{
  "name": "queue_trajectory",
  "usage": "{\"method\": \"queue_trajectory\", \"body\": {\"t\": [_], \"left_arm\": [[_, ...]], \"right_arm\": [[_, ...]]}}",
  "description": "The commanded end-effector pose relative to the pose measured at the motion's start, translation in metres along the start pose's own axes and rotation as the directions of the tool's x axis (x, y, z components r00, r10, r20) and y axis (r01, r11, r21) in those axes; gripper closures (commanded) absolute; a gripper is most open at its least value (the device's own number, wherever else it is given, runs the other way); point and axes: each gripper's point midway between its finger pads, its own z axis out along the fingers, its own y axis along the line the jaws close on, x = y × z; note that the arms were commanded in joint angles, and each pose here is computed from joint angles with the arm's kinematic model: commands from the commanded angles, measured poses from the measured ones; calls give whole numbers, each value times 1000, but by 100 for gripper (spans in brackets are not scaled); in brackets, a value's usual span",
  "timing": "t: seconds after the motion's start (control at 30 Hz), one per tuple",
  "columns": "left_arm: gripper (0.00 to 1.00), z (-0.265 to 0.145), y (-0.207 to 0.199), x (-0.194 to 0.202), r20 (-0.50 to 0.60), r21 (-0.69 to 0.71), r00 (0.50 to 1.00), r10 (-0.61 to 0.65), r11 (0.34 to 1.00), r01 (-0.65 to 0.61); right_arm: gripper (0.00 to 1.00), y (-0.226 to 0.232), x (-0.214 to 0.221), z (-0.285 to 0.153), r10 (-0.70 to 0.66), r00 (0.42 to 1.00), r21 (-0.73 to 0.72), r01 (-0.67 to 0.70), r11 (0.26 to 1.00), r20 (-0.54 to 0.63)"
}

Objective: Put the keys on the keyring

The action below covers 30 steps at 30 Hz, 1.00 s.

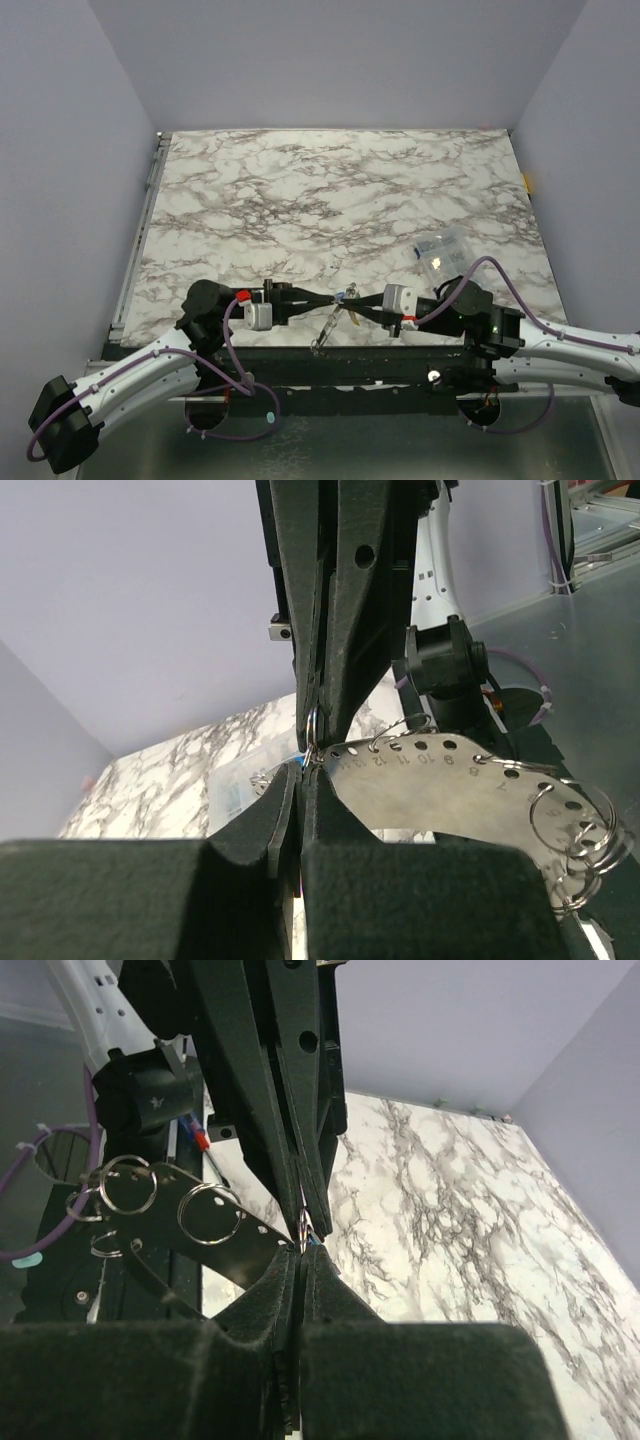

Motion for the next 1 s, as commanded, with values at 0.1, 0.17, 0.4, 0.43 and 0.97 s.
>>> {"method": "queue_trajectory", "body": {"t": [0.1,0.17,0.4,0.43,0.97], "left_arm": [[100,0,-1,-5,8,4,1000,3,1000,-3],[100,0,0,-4,7,2,1000,1,1000,-1],[100,1,1,-5,7,0,1000,-9,1000,9],[100,1,0,-4,7,0,1000,-10,1000,10],[65,3,-10,-10,19,71,999,-33,997,32]], "right_arm": [[99,-38,-44,-8,-10,981,197,-29,980,192],[99,-44,-49,-11,-9,975,231,-44,972,220],[99,-43,-50,-3,8,968,227,-67,972,249],[99,-42,-49,-2,10,970,224,-66,972,243],[99,-11,-22,-7,42,993,72,-50,996,113]]}}
